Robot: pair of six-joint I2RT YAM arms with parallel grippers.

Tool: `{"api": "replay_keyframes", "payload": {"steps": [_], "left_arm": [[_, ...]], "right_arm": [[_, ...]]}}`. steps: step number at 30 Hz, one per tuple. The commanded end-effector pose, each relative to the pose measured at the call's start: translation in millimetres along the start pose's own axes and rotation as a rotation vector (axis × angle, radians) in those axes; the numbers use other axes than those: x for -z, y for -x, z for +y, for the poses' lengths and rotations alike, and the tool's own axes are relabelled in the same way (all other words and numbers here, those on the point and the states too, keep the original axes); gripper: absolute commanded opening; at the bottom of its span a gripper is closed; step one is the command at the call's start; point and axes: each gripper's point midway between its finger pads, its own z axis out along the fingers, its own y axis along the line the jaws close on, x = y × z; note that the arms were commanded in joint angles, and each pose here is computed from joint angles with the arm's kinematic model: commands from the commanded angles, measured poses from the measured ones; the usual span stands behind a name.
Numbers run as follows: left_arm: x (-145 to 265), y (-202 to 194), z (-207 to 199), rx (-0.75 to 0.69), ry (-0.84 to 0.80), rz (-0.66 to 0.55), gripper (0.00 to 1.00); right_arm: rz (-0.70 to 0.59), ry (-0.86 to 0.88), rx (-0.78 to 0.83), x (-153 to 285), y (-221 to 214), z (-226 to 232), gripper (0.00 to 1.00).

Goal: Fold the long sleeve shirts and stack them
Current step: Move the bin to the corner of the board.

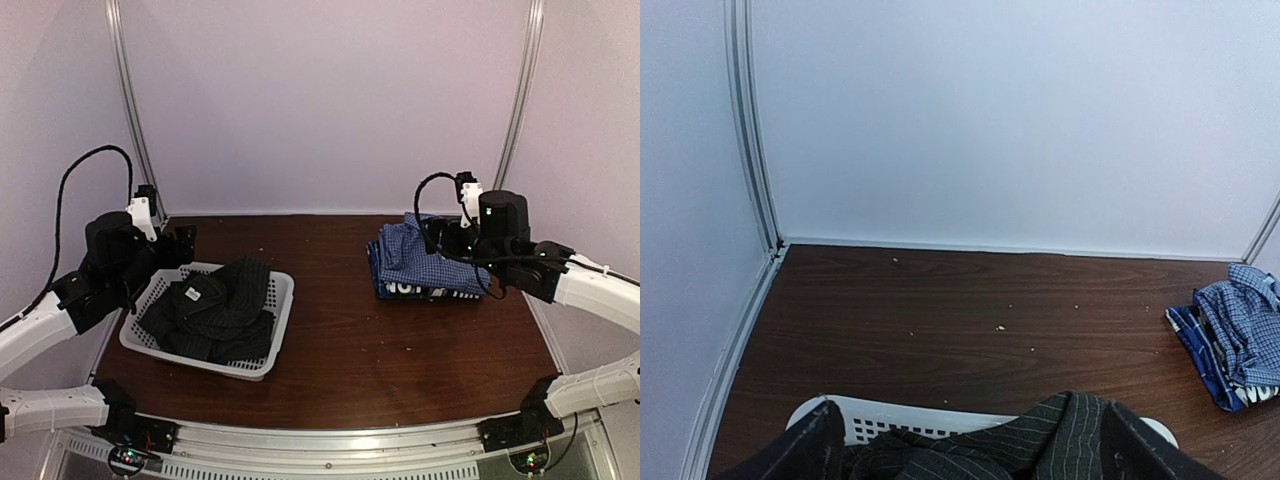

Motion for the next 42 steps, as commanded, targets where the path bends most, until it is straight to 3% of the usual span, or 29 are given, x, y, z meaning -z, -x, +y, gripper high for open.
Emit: {"api": "replay_keyframes", "payload": {"steps": [1, 12, 20, 29, 33, 42], "left_arm": [[0, 8, 2, 0.015, 0.010, -0.032, 0.90], [0, 2, 0, 0.043, -0.007, 0.005, 0.98], [-6, -54, -8, 0.054, -0.041, 0.224, 0.98], [-6, -113, -13, 0.088, -0.041, 0.414, 0.84], [-7, -126, -6, 0.082, 0.003, 0.444, 0.84], [-17, -140, 31, 0.100, 0.147, 0.476, 0.86]], "right_arm": [[-0.012, -0.006, -0.009, -2, 1, -2, 1.00], [0.018, -0.006, -0.005, -4, -5, -1, 1.00], [0.083, 0.034, 0.011, -9, -22, 7, 1.00], [0.158, 0.121, -0.005, -19, -46, 25, 1.00], [0.209, 0.232, 0.001, -22, -59, 51, 1.00], [0.270, 0.307, 0.015, -32, -83, 77, 1.00]]}}
